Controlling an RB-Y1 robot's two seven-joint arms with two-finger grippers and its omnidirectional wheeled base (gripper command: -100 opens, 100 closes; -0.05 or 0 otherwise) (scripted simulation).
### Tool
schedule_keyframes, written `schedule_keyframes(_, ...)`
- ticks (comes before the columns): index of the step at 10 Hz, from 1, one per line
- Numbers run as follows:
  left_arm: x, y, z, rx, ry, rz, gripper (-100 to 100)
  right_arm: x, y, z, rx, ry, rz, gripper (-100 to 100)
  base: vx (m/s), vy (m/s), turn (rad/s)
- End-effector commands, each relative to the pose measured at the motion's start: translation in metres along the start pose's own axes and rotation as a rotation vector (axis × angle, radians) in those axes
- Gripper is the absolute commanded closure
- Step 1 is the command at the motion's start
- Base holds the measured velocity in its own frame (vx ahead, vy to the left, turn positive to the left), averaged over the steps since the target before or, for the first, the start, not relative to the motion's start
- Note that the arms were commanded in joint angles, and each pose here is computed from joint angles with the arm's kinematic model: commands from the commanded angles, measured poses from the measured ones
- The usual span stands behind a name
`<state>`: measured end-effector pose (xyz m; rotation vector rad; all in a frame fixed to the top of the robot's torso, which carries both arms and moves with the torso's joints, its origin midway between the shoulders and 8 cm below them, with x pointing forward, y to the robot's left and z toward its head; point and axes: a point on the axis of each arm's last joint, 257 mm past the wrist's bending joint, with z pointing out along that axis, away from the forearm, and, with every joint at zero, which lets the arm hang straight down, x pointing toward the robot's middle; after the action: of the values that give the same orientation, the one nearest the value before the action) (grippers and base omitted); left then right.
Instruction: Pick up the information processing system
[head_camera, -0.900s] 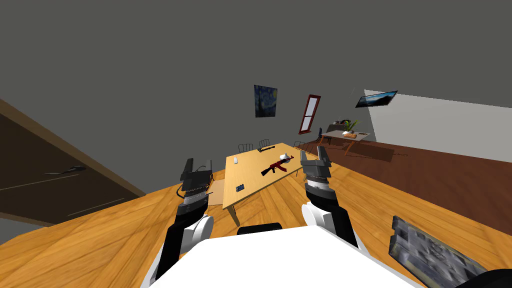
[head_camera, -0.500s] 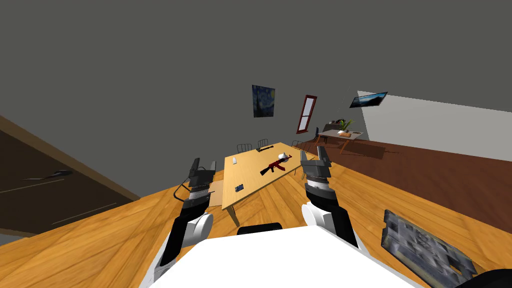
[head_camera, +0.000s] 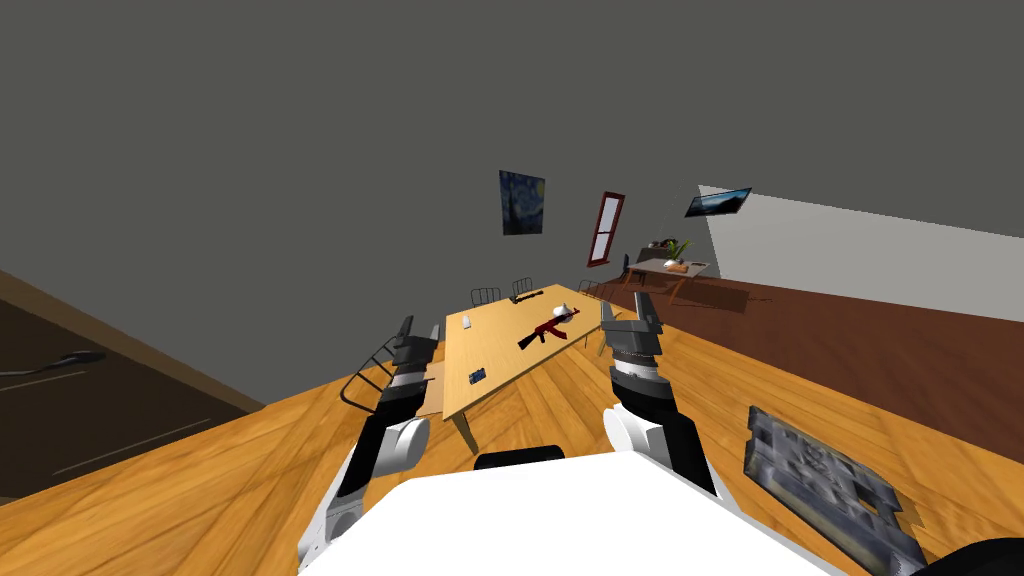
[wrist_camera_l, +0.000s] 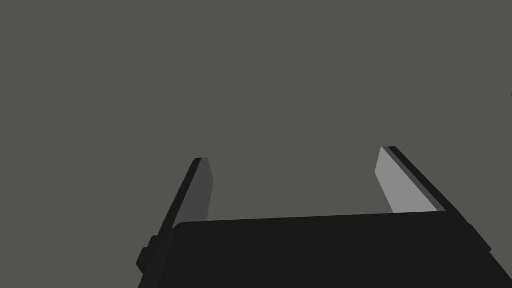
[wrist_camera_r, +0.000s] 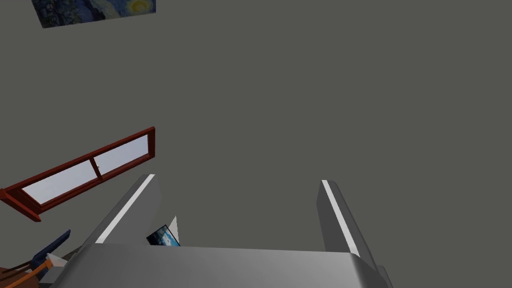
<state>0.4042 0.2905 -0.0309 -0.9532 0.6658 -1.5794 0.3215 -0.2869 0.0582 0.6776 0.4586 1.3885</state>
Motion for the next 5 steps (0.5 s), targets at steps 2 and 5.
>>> schedule_keyframes(2, -0.012, 0.034, 0.008, -0.083, -0.026, -0.056, -100, 0.000, 0.000, 0.000, 0.000, 0.000, 0.000, 0, -0.022, 0.016, -0.095)
schedule_keyframes(5, -0.022, 0.066, 0.015, -0.166, -0.057, -0.115, -100, 0.000, 0.000, 0.000, 0.000, 0.000, 0.000, 0, -0.023, 0.020, -0.088)
